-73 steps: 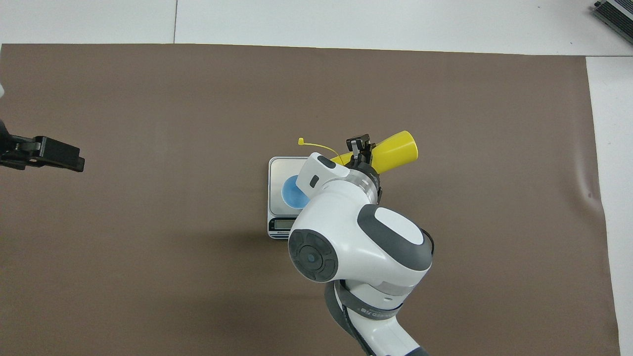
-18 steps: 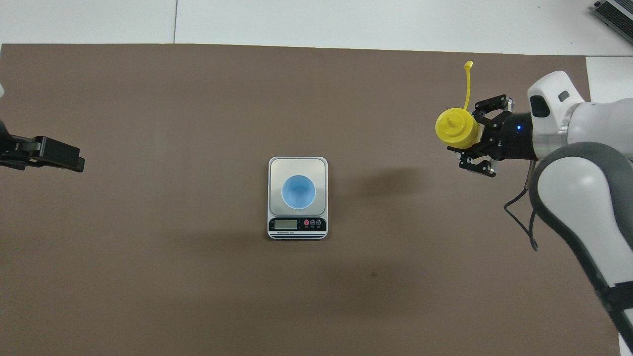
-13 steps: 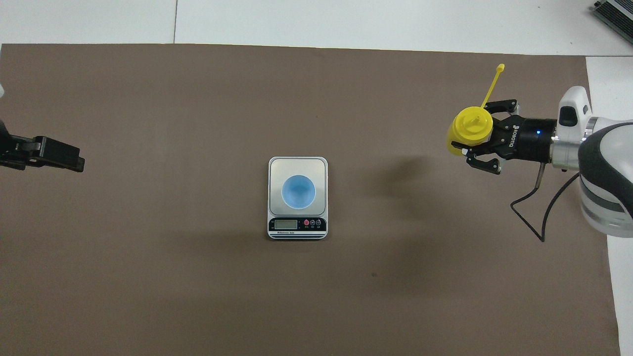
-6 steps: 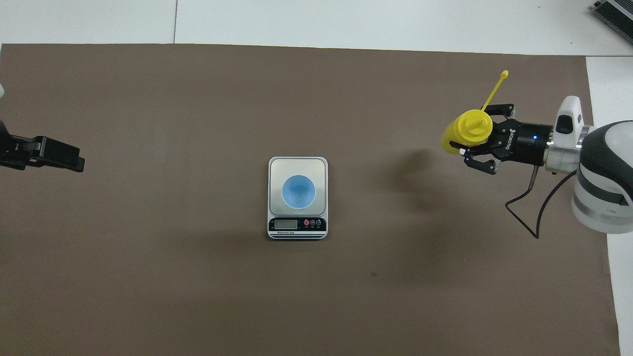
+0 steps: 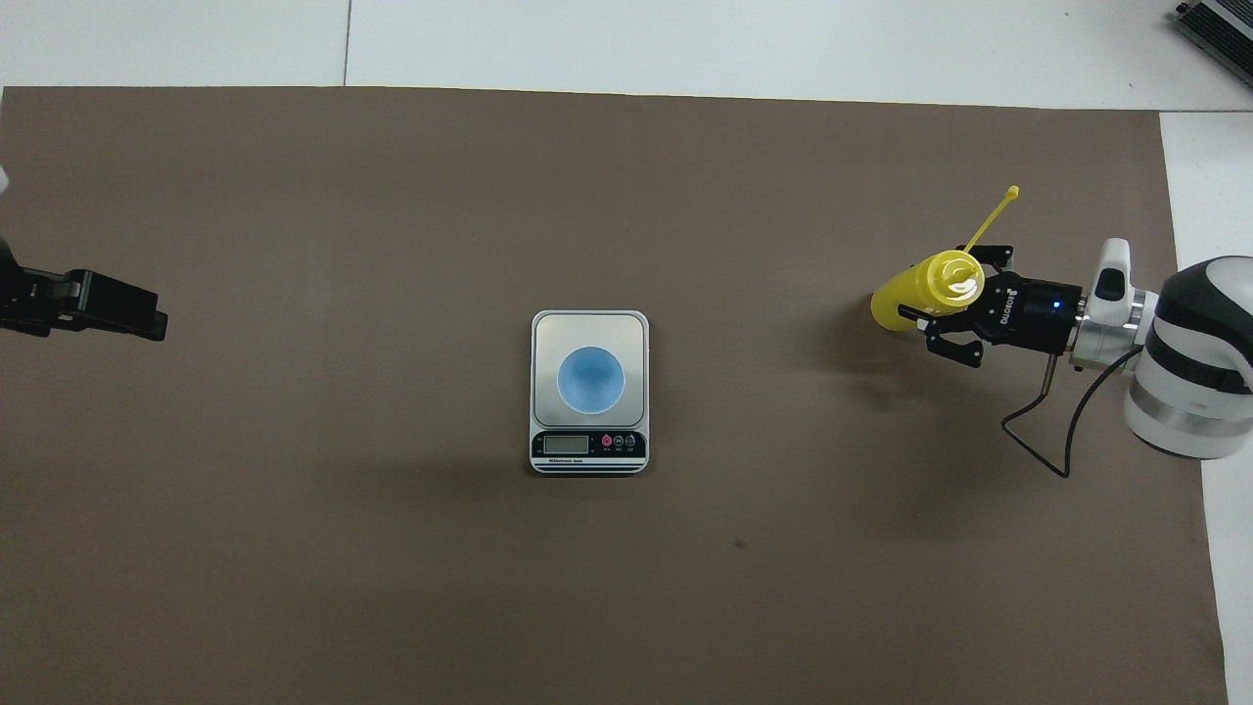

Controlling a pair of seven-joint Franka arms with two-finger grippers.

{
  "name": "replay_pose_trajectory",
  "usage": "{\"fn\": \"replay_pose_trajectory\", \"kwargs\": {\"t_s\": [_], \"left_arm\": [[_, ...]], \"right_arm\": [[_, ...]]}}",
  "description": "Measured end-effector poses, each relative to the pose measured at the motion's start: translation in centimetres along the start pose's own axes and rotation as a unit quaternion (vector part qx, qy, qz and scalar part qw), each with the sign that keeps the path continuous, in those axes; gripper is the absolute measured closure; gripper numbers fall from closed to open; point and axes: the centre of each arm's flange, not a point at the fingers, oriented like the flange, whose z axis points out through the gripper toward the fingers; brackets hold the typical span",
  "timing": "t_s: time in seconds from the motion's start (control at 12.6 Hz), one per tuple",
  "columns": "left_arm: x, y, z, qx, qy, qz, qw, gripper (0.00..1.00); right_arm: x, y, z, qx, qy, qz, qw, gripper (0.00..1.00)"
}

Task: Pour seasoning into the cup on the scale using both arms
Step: 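Lower the yellow bottle to the table and open the right gripper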

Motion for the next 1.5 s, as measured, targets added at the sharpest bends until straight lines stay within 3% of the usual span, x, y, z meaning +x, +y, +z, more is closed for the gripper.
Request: {"fn": "replay_pose_trajectory", "kwargs": {"t_s": [0.24, 0.32, 0.55, 0.63, 1.11, 1.5], "left_arm": [[0.0, 0.0, 0.0, 0.0, 0.0, 0.0, 1.0, 0.0], [0.0, 0.0, 0.0, 0.0, 0.0, 0.0, 1.0, 0.0], [0.0, 0.0, 0.0, 0.0, 0.0, 0.0, 1.0, 0.0], [0.0, 0.0, 0.0, 0.0, 0.0, 0.0, 1.0, 0.0], [0.0, 0.0, 0.0, 0.0, 0.0, 0.0, 1.0, 0.0], [0.0, 0.0, 0.0, 0.0, 0.0, 0.0, 1.0, 0.0]], "right_arm": [[-0.9, -0.7, 0.3, 0.0, 0.004, 0.015, 1.0, 0.47], [-1.1, -0.8, 0.3, 0.001, 0.003, 0.017, 1.0, 0.4], [-1.4, -0.9, 0.1, -0.001, 0.004, 0.02, 1.0, 0.06], [-1.3, -0.9, 0.1, -0.001, 0.004, 0.02, 1.0, 0.0], [-1.9, -1.2, -0.2, 0.005, -0.007, 0.019, 1.0, 0.0], [-2.4, -1.2, -4.5, 0.051, -0.108, -0.048, 0.992, 0.0]]}}
